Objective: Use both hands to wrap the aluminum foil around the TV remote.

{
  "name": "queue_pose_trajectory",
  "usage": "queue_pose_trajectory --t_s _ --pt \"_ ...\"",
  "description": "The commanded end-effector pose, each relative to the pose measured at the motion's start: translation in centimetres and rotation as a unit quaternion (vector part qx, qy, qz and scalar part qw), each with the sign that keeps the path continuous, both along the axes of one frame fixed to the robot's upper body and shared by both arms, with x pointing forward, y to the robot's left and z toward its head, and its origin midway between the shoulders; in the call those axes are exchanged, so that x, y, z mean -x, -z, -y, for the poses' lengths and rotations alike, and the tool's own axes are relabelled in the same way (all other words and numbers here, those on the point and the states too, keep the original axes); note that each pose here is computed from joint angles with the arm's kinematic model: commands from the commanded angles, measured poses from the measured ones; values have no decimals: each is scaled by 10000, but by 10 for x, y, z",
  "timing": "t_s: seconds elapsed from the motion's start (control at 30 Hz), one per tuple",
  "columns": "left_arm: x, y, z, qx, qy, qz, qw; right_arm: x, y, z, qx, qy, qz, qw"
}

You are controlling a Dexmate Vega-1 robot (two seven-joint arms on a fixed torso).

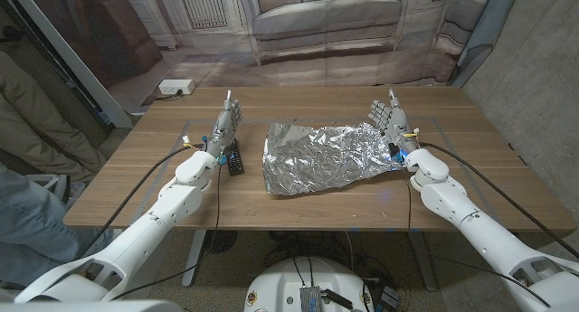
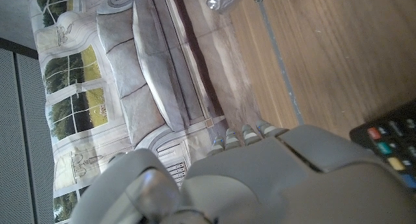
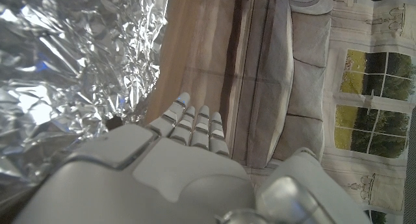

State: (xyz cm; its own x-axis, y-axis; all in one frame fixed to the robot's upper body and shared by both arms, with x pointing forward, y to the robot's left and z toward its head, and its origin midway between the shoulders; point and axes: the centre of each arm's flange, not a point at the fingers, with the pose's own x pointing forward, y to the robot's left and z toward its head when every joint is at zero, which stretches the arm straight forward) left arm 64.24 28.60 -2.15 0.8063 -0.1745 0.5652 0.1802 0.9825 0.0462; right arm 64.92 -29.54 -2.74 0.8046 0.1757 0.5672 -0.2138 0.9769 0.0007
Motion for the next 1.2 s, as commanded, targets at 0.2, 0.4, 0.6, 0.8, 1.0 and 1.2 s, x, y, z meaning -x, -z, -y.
queue_pose_trajectory --t_s 0.2,0.4,0.6,0.8,1.0,1.2 --pt "30 -22 4 -516 -731 370 9953 22 0 -7 -142 -64 340 9993" --pt "33 -29 6 -1070 -955 362 9890 34 2 -9 -197 -38 365 9991" --pt "38 -34 -4 -1542 -1343 481 9777 39 3 -11 -219 24 295 9993" --pt "29 -33 -13 -1766 -1294 613 9738 43 6 -12 -302 -2 296 9991" --pt "22 -25 -19 -2061 -1198 787 9680 53 4 -15 -211 -6 457 9987" --pt "33 -24 -32 -2516 -1317 1015 9534 67 -3 -16 -235 68 453 9987"
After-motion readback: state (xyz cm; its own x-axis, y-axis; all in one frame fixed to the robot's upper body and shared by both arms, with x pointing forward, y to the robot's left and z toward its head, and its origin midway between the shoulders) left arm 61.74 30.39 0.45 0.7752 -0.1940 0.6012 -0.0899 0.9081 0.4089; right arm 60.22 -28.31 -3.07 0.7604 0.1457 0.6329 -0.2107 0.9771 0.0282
